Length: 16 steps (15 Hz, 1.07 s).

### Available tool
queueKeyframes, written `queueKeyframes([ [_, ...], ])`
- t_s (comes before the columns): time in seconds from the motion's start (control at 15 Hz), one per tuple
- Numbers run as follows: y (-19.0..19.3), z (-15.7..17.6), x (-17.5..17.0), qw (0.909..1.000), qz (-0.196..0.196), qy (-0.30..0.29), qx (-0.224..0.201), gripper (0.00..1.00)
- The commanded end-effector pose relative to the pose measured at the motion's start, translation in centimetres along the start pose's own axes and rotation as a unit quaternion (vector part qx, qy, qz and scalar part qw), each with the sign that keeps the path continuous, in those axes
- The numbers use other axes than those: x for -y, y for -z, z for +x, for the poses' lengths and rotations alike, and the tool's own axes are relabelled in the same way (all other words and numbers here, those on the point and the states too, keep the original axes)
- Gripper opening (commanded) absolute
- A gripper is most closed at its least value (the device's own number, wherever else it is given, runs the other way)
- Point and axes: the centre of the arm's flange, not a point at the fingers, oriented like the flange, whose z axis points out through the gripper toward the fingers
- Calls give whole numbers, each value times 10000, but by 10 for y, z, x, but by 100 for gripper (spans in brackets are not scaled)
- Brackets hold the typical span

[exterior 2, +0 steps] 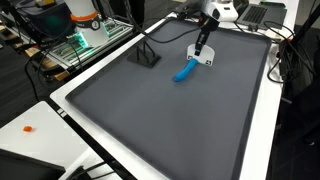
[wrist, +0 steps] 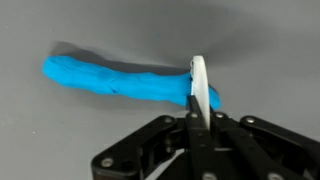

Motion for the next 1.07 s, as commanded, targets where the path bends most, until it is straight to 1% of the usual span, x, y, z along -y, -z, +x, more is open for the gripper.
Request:
queueKeyframes([
  [0.0, -23, -14, -6, 9984, -67, 104, 559, 1],
  [0.13, -24, -18, -5, 9976, -60, 137, 672, 1],
  [0.27, -23, -18, -4, 9976, 61, 162, 677, 1],
  [0.6, -17, -18, 3, 9959, 608, 30, 672, 1],
  [1.0, -4, -16, 1, 9937, 928, -152, 607, 1],
])
